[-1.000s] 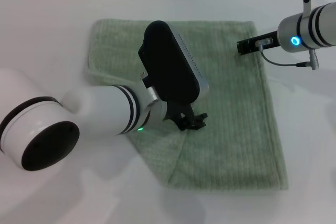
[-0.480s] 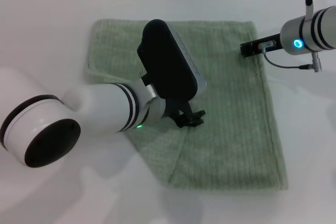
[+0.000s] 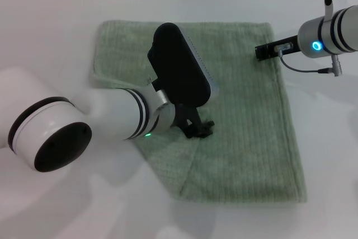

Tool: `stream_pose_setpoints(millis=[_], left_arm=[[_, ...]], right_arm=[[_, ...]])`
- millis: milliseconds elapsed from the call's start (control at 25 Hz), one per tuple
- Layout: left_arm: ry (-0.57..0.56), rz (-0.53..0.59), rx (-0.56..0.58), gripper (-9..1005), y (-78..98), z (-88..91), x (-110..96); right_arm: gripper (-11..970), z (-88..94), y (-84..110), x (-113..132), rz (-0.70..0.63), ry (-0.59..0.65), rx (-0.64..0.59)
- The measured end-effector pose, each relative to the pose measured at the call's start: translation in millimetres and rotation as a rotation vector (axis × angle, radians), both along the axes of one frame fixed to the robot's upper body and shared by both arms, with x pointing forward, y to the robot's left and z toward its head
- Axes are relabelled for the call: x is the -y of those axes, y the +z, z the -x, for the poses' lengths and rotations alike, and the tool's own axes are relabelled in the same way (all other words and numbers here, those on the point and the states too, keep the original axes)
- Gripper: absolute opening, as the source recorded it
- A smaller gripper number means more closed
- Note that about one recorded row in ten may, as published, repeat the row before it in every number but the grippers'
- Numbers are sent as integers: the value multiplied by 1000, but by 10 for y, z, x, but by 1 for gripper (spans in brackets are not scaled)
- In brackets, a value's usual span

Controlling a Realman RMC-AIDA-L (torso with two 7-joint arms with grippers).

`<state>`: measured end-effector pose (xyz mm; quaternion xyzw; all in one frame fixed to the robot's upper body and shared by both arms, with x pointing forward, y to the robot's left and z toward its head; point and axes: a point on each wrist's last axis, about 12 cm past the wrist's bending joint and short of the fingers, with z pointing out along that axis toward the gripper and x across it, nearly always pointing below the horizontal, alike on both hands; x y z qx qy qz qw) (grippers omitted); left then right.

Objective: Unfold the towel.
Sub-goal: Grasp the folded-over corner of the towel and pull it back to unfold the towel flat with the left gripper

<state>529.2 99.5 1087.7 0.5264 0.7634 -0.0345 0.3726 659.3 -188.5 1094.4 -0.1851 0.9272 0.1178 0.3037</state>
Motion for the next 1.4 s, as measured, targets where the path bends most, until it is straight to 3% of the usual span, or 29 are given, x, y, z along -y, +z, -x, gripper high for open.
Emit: stream_pose_setpoints(millis=[320, 520, 760, 1000, 1320, 1400], left_arm=[[-10, -32, -9, 818, -5, -1, -3], [-12, -68, -36, 612, -2, -23, 0], [-19, -62, -25, 492, 75, -3, 22], [-33, -39, -3, 372, 206, 47, 68], [-3, -37, 36, 46, 421, 94, 86], [4, -21, 42, 47, 470, 110, 78]], right_arm=[[8, -2, 4, -1, -1, -1, 1], [9, -3, 5, 0, -2, -3, 2], [9, -4, 7, 2, -3, -5, 3], [10, 0, -3, 12, -4, -9, 1], [11, 0, -3, 18, -7, -12, 1], [11, -1, -2, 18, -7, -12, 2]])
